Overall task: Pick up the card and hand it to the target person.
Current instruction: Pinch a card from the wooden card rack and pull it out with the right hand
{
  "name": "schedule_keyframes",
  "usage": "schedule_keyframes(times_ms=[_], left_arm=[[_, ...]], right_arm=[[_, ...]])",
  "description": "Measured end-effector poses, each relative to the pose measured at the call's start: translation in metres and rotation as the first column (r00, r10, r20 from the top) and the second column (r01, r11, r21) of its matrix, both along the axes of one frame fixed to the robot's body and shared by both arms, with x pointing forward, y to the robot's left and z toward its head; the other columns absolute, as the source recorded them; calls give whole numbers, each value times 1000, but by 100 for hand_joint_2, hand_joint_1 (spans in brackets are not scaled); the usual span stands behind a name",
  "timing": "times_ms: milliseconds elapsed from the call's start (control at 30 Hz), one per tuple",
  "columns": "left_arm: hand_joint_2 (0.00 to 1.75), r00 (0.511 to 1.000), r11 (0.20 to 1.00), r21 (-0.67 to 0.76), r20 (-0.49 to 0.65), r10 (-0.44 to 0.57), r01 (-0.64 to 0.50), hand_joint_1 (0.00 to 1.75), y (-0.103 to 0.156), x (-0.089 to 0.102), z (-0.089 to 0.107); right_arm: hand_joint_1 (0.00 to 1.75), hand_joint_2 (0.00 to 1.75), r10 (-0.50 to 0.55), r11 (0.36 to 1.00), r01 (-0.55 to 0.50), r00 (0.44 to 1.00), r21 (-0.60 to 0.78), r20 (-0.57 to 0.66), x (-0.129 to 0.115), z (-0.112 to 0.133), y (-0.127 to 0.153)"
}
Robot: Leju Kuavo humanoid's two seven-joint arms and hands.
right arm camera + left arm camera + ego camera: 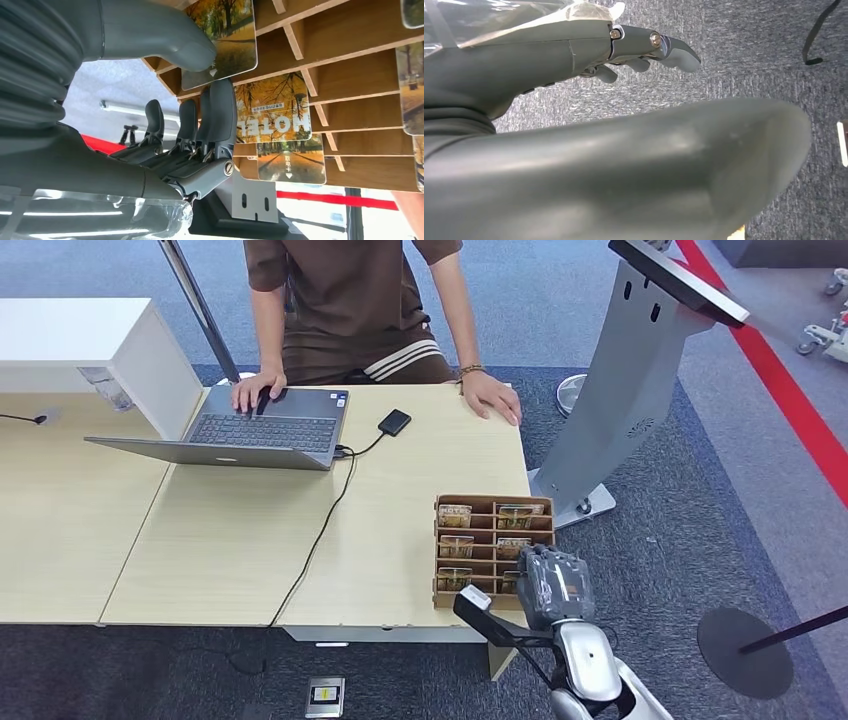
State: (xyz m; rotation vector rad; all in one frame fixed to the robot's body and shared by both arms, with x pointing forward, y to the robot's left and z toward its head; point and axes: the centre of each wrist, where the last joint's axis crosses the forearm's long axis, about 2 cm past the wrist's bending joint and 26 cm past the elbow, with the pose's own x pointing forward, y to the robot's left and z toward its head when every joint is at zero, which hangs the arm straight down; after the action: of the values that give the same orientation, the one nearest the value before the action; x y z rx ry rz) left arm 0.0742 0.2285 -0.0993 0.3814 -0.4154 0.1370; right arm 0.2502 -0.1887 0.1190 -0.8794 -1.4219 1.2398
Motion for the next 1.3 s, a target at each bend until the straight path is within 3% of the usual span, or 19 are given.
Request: schedule_keyframes(times_ms=[667,1067,1300], left_arm=[[0,1000,1000,1,4,2,-2,0,0,0,0],[0,1000,1000,-1,6,-1,1,0,0,0,0],[0,1000,1000,-3,7,-2,2,0,0,0,0]], right_arm=[[142,175,23,1000,-24,999,8,43,-3,-2,0],[173,175,46,999,-46,998,8,44,-3,0,-2],[175,175,103,993,-101,994,65,-26,-3,12,-5]])
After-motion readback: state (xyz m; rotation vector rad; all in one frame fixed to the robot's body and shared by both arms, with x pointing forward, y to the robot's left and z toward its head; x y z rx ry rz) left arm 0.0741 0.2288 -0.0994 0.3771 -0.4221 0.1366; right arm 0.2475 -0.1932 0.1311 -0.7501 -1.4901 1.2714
